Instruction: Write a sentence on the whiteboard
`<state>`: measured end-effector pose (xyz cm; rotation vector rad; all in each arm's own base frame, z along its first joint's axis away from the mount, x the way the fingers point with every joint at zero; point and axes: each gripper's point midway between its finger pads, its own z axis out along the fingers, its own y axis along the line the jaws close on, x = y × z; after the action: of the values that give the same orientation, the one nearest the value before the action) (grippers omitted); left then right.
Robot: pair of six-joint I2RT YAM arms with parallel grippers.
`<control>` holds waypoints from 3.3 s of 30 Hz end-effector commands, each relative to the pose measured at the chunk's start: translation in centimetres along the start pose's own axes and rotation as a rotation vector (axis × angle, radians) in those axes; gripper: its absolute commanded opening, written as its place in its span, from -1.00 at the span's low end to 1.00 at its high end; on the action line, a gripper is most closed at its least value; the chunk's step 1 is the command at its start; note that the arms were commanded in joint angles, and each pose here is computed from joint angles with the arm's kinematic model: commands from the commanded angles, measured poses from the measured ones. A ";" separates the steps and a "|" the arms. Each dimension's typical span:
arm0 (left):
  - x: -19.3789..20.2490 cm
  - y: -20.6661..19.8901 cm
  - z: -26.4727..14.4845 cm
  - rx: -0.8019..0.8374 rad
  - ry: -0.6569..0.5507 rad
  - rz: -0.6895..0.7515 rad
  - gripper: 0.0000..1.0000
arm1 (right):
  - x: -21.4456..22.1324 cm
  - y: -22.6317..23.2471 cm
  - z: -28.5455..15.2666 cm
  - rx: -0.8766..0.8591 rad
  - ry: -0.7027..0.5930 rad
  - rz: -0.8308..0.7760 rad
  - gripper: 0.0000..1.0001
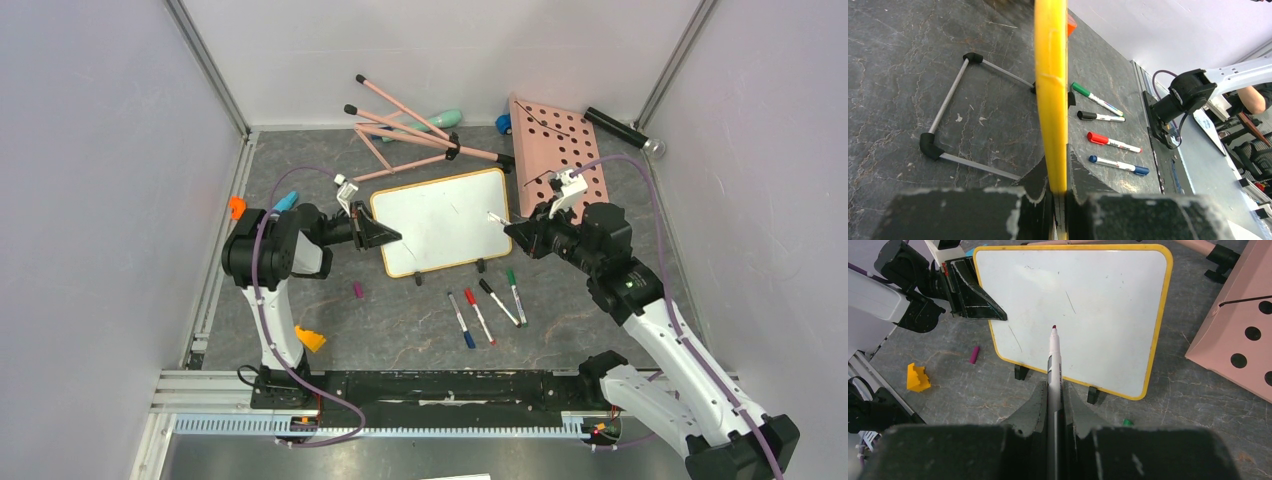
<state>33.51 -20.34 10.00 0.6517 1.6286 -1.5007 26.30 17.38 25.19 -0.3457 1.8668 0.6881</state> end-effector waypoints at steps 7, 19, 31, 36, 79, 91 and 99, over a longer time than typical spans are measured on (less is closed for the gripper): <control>0.0 0.7 -0.1 0.011 -0.007 0.196 -0.36 | -0.9 -0.1 0.9 0.004 -0.025 0.012 -1.00; 1.7 -1.0 -0.9 -0.005 0.001 0.133 -0.14 | -0.2 0.0 2.5 -0.028 0.006 0.037 -1.00; 1.7 -1.5 -1.2 -0.069 -0.035 0.194 -0.96 | -0.1 0.3 3.3 -0.049 -0.011 0.037 -1.00; 1.8 -0.9 -1.1 -0.078 -0.037 0.170 -0.96 | -0.3 0.5 4.0 -0.052 -0.020 0.040 -1.00; 1.8 2.3 -1.1 -0.138 -0.068 0.054 -0.91 | -1.7 10.9 11.9 -0.178 0.020 -0.029 -1.00; 2.6 1.6 -0.8 -0.155 -0.060 0.139 -0.85 | -1.9 12.2 16.2 -0.035 0.073 -0.088 -1.00; 2.9 1.6 -0.7 -0.140 -0.048 0.139 -0.85 | -1.5 12.4 18.0 -0.028 0.085 -0.107 -1.00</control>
<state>32.13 -20.08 7.28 0.5314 1.6943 -1.4328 32.57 37.22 23.64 -0.5087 1.9549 0.6532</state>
